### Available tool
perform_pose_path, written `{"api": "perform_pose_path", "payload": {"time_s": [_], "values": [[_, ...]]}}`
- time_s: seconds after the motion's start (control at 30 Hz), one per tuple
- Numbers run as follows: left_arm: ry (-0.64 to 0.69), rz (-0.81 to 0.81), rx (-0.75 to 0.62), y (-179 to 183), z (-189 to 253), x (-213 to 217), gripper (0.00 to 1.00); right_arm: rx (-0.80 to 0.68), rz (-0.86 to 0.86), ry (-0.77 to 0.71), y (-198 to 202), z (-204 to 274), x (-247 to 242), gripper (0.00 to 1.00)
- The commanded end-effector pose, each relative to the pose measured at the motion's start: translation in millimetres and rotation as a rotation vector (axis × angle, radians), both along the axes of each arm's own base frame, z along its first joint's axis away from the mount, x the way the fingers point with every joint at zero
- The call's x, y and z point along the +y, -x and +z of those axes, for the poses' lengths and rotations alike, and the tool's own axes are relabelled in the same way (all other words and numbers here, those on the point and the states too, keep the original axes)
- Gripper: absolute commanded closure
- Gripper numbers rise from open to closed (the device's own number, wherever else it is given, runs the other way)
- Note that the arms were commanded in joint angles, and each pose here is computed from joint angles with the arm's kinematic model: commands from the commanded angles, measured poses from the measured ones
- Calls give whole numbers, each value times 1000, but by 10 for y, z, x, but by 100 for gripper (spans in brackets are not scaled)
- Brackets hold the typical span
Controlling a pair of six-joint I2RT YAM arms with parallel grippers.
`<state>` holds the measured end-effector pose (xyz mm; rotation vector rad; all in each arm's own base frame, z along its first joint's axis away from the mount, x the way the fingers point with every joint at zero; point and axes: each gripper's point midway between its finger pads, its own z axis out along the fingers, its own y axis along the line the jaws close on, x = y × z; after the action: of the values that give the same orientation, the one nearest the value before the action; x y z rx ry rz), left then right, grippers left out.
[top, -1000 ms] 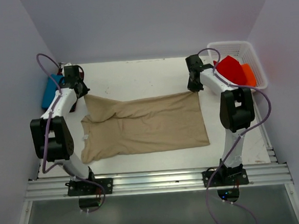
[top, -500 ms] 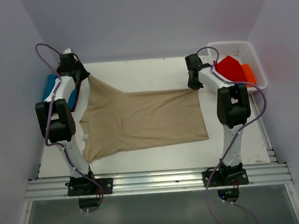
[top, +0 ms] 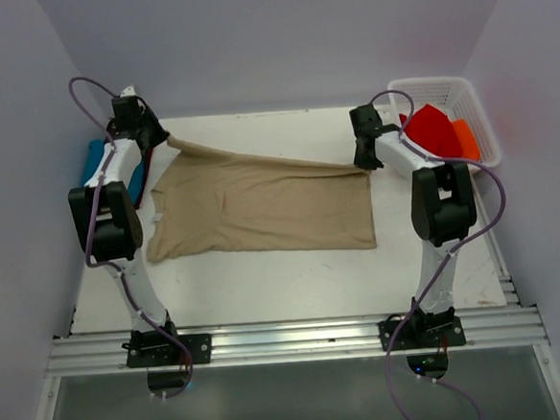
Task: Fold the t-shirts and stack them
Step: Fold the tshirt
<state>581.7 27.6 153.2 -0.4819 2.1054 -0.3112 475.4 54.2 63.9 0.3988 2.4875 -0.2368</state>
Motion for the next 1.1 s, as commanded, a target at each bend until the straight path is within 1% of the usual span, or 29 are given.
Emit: {"api": "perform_pose_path", "payload": {"time_s": [0.0, 0.03, 0.07, 0.1, 0.13, 0.17, 0.2, 0.23, 0.27, 0.3, 0.33, 0.43, 0.47, 0.57, 0.8, 0.97, 1.07], "values": [[-52, 58, 32, 252, 28, 167, 100, -89, -15, -16, 36, 343, -58, 100], [-60, 76, 65, 350, -91, 191, 100, -107, -20, -24, 64, 424, -66, 100], [-76, 97, 62, 410, -45, 230, 100, -91, -18, -24, 148, 357, -71, 100], [-87, 100, 70, 462, -70, 237, 100, -102, -23, -29, 169, 386, -81, 100], [-108, 128, 102, 572, -177, 297, 100, -96, -20, -34, 254, 379, -80, 100], [-135, 163, 96, 633, -110, 366, 100, -100, -20, -39, 288, 390, -81, 100], [-149, 175, 122, 732, -200, 391, 100, -107, -16, -45, 312, 399, -75, 100], [-173, 204, 128, 788, -202, 452, 100, -104, -13, -56, 384, 393, -70, 100], [-184, 219, 115, 832, -114, 477, 100, -105, -11, -64, 410, 391, -61, 100], [-197, 233, 143, 917, -160, 510, 100, -99, -12, -67, 444, 379, -62, 100], [-220, 260, 146, 975, -111, 560, 100, -89, -11, -75, 508, 350, -57, 100], [-255, 298, 183, 1153, -143, 640, 100, -67, -3, -87, 621, 276, -44, 100], [-256, 302, 175, 1184, -92, 642, 100, -72, 0, -98, 643, 292, -24, 100], [-259, 306, 202, 1288, -130, 641, 100, -58, 6, -103, 751, 243, -2, 100], [-270, 308, 341, 1558, -485, 637, 100, -20, 32, -111, 963, 69, 70, 100], [-274, 314, 353, 1609, -527, 650, 100, 2, 38, -111, 1084, -38, 73, 100], [-266, 308, 389, 1652, -620, 624, 100, 12, 50, -119, 1144, -68, 106, 100]]}}
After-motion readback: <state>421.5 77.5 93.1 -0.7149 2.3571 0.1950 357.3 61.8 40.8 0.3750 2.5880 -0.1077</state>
